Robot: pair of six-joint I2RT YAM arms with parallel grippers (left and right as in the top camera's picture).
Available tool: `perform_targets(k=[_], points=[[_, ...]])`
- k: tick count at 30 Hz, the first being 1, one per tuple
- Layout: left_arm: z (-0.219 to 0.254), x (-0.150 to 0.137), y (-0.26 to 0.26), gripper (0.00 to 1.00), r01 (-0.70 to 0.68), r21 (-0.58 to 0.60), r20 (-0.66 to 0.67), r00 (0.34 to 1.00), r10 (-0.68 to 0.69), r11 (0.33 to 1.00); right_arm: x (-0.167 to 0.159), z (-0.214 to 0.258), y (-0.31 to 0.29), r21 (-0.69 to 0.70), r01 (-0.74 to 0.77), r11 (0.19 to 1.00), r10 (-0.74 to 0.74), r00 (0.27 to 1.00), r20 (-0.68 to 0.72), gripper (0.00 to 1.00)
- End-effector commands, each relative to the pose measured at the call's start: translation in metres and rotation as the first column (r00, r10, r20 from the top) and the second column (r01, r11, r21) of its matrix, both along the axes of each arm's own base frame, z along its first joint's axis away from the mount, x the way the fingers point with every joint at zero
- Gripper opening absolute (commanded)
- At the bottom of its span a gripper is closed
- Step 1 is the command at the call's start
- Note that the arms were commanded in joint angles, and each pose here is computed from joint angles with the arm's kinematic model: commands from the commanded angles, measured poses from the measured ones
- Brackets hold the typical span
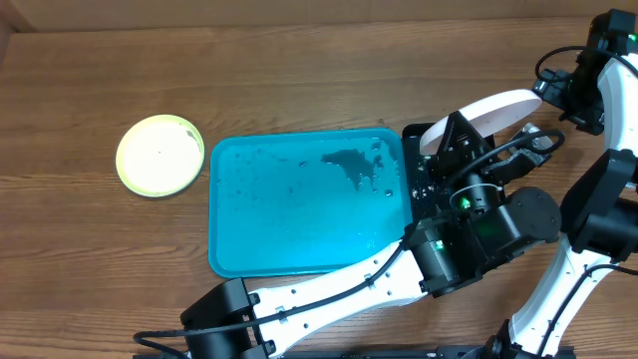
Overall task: Clean dirty plates on tray and stack at the side
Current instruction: 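Dip the white plate into the basin with the left gripper, then carry the white plate left and stack it on the yellow plate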
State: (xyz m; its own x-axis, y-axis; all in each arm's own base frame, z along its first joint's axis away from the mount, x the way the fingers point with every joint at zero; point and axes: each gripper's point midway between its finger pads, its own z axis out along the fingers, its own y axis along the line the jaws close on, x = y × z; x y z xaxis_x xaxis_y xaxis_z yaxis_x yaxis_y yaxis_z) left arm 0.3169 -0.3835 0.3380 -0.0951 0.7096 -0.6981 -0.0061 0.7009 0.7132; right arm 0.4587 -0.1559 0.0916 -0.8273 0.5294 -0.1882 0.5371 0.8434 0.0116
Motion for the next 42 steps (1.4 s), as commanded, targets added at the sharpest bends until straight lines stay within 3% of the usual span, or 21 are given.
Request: perform_targets(k=[1, 6, 10, 14, 21, 24, 28, 34, 38, 42], points=[[0.001, -0.002, -0.005, 0.04, 0.000, -0.046, 0.003, 1.000, 0.000, 0.999, 0.004, 0.021, -0.005, -0.018, 0.011, 1.000, -0.010, 0.999, 0.050, 1.00], [-0.017, -0.003, -0.002, 0.04, -0.006, -0.126, -0.037, 0.999, 0.001, 0.992, 0.004, 0.021, -0.005, -0.018, 0.011, 1.000, -0.010, 0.999, 0.050, 1.00], [-0.066, -0.012, -0.014, 0.04, 0.051, -0.276, -0.211, 0.971, -0.112, 0.960, 0.004, 0.021, -0.005, -0.018, 0.011, 1.000, -0.010, 0.999, 0.050, 1.00], [-0.136, -0.044, -0.042, 0.04, 0.047, -0.465, -0.527, 0.788, -0.319, 0.884, 0.004, 0.021, -0.005, -0.018, 0.011, 1.000, -0.010, 0.999, 0.050, 1.00], [-0.170, -0.067, -0.062, 0.04, 0.026, -0.566, -0.696, 0.521, -0.494, 0.824, 0.004, 0.021, -0.005, -0.018, 0.011, 1.000, -0.010, 0.999, 0.050, 1.00], [-0.173, -0.055, -0.056, 0.04, -0.040, -0.635, -0.724, 0.378, -0.577, 0.771, 0.004, 0.021, -0.005, -0.018, 0.011, 1.000, -0.010, 0.999, 0.050, 1.00], [-0.169, -0.016, -0.027, 0.04, -0.188, -0.704, -0.707, 0.269, -0.653, 0.685, 0.004, 0.021, -0.005, -0.018, 0.011, 1.000, -0.010, 0.999, 0.050, 1.00], [-0.164, 0.058, 0.062, 0.04, -0.464, -0.717, -0.670, 0.251, -0.698, 0.521, 0.004, 0.021, -0.005, -0.018, 0.011, 1.000, -0.010, 0.999, 0.050, 1.00], [-0.177, 0.102, 0.166, 0.05, -0.648, -0.637, -0.729, 0.329, -0.601, 0.418, 0.004, 0.021, -0.005, -0.018, 0.011, 1.000, -0.010, 0.999, 0.050, 1.00], [-0.190, 0.117, 0.255, 0.04, -0.776, -0.549, -0.796, 0.371, -0.479, 0.311, 0.004, 0.021, -0.005, -0.018, 0.011, 1.000, -0.010, 0.999, 0.050, 1.00]])
